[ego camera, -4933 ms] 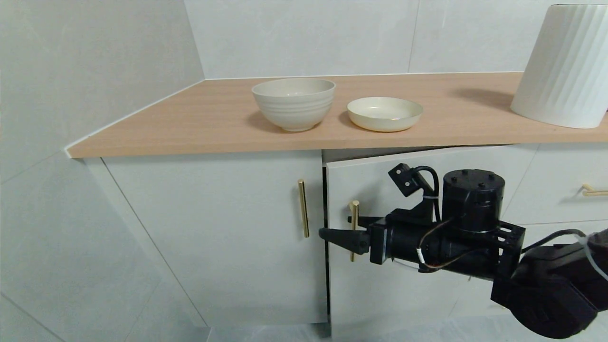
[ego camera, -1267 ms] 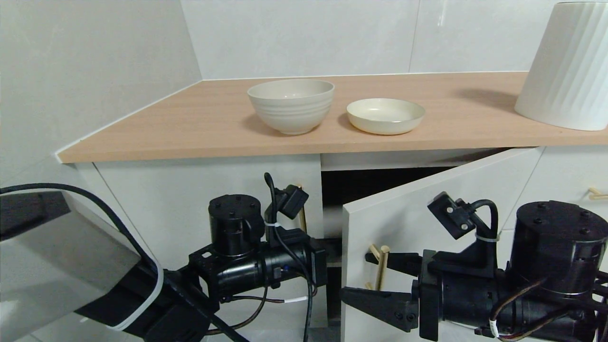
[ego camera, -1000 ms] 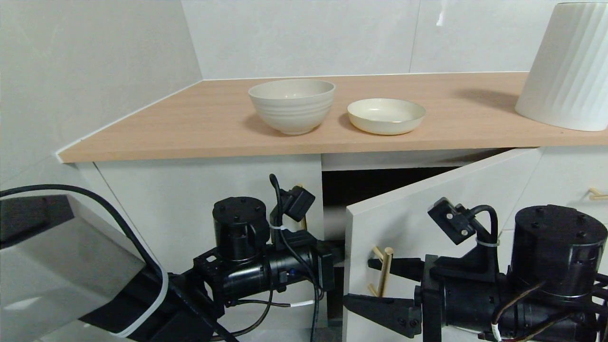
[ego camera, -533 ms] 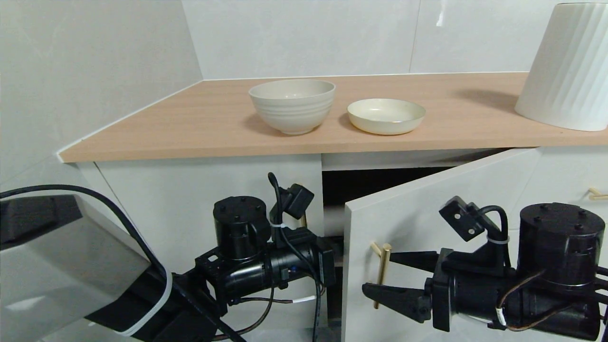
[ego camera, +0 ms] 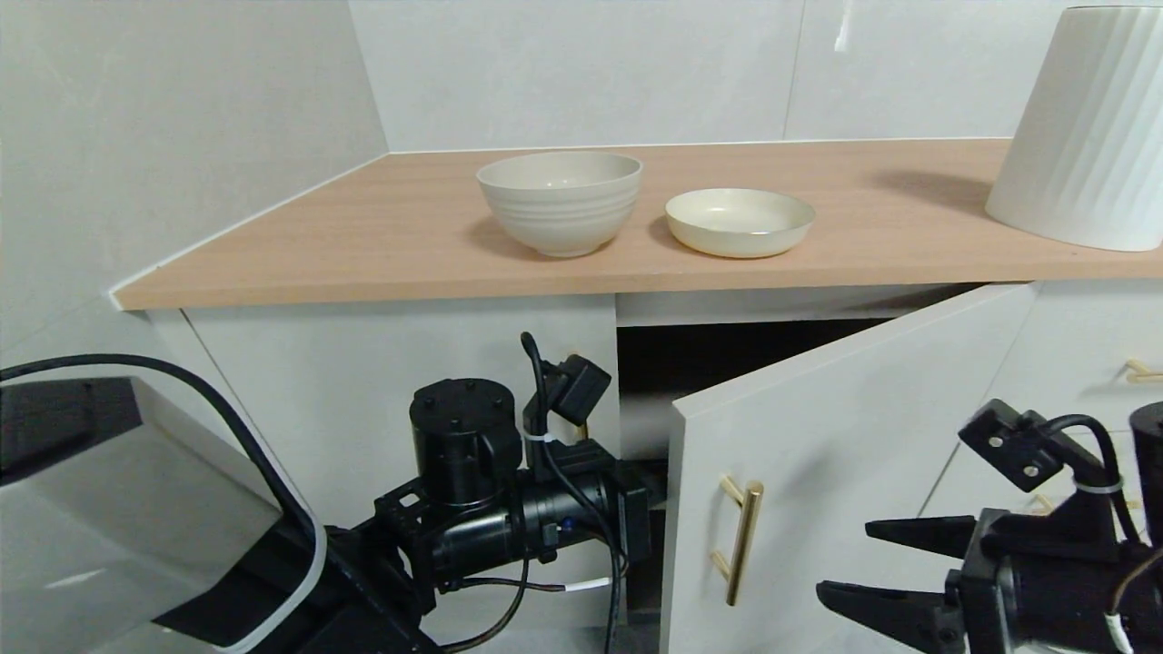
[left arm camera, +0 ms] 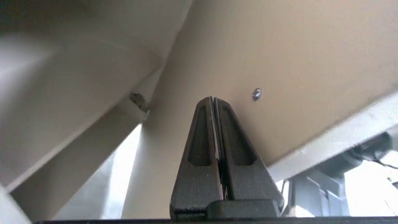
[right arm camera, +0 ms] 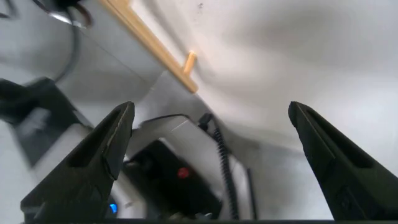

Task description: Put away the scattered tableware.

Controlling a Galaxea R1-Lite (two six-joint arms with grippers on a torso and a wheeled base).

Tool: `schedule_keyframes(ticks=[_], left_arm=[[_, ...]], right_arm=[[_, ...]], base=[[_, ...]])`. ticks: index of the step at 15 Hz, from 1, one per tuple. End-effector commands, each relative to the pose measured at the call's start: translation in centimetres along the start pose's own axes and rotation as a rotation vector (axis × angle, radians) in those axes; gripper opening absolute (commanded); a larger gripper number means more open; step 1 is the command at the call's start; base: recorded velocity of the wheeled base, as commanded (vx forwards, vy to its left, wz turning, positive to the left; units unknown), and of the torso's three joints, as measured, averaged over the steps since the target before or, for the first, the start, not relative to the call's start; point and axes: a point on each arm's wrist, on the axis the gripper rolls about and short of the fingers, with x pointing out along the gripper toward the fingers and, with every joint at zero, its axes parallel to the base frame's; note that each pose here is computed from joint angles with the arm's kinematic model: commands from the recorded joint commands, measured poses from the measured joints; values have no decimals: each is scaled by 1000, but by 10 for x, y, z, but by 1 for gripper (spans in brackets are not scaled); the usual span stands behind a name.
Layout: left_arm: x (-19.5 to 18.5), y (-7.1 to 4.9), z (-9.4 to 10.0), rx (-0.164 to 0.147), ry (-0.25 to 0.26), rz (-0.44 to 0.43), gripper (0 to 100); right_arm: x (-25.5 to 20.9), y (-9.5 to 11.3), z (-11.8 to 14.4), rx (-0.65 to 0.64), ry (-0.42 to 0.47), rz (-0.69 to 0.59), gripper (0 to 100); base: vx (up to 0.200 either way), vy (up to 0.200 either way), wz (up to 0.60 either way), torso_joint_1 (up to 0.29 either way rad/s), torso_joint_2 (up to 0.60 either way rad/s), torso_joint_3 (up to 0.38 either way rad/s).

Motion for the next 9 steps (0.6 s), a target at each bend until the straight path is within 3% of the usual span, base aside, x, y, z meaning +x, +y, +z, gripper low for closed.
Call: schedule_keyframes(ticks=[1, 5, 7, 9], left_arm=[[-1, -1, 1, 2, -6, 4, 0], [-1, 0, 0, -8, -1, 8, 0], [-1, -3, 2, -46, -7, 0, 0], [0, -2, 1, -50, -7, 4, 0]], right_arm=[[-22, 8, 4, -4, -75, 16, 100], [-27, 8, -2, -1, -75, 16, 100], [-28, 9, -2, -3, -79, 18, 100], [-28, 9, -3, -3, -78, 20, 100]], base=[[0, 0, 0, 0, 0, 0], [0, 0, 0, 0, 0, 0], [-200, 0, 0, 5, 5, -5], [-200, 0, 0, 5, -2, 0]])
